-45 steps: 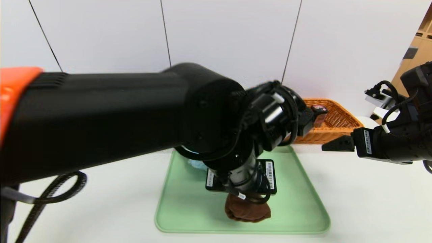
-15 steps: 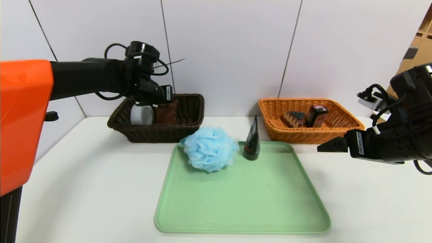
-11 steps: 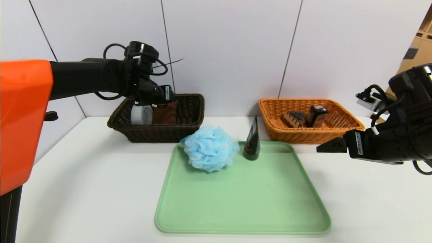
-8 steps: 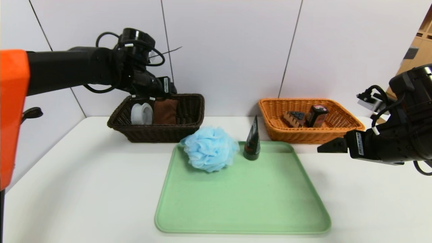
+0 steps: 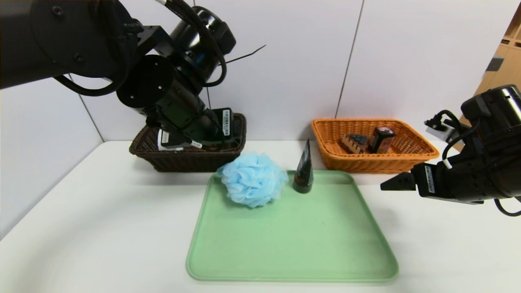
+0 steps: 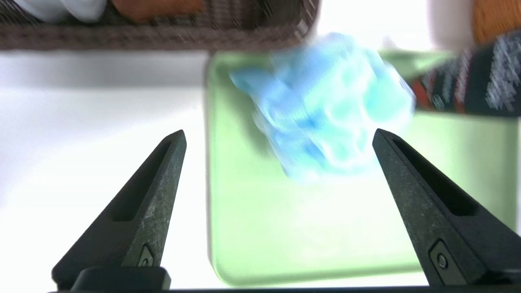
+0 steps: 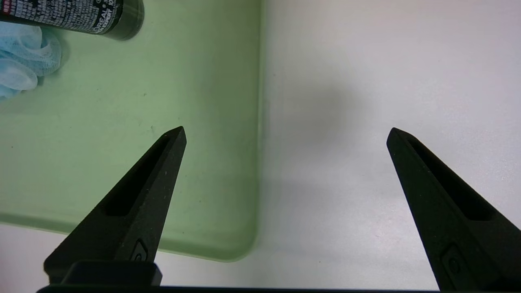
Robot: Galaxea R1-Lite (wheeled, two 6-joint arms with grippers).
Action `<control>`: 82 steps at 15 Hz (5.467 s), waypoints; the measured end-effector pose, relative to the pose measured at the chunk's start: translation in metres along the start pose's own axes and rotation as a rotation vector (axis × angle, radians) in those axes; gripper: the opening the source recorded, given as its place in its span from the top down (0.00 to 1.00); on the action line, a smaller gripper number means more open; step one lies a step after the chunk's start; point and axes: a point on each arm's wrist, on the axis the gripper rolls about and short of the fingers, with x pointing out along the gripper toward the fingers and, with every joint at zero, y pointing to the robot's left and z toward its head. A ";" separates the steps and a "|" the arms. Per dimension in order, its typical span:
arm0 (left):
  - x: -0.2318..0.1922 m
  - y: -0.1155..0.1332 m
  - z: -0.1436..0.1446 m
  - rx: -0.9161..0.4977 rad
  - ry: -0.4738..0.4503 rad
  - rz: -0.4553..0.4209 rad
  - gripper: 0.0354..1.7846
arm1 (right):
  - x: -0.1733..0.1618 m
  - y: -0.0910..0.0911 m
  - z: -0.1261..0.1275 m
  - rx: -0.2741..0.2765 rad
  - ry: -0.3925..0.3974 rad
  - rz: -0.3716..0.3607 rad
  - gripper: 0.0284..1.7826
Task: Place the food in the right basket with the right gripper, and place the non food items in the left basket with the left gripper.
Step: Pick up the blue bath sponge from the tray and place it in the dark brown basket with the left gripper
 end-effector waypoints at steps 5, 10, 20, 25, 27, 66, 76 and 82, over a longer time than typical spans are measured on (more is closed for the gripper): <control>-0.005 -0.022 -0.020 0.039 0.054 -0.031 0.07 | 0.007 0.006 -0.003 -0.015 0.028 0.006 0.04; 0.024 -0.036 -0.027 0.012 0.076 -0.019 0.06 | 0.009 0.007 -0.006 -0.017 0.041 0.003 0.04; 0.092 -0.056 -0.039 0.024 0.098 0.007 0.06 | 0.012 0.010 -0.008 -0.029 0.054 0.009 0.04; 0.121 -0.055 -0.046 0.032 0.135 0.051 0.06 | 0.012 0.011 -0.008 -0.033 0.055 0.013 0.04; 0.130 -0.054 -0.047 0.030 0.140 0.062 0.06 | 0.012 0.011 -0.008 -0.033 0.055 0.013 0.04; -0.051 0.004 0.011 -0.014 -0.147 -0.163 0.88 | 0.002 0.009 -0.016 -0.030 0.045 0.017 0.04; 0.032 0.014 0.059 -0.079 -0.370 -0.081 0.88 | -0.005 0.007 -0.014 -0.025 -0.038 0.034 0.04; 0.107 0.025 0.059 -0.064 -0.307 0.012 0.88 | -0.007 0.003 -0.013 -0.012 -0.046 0.029 0.04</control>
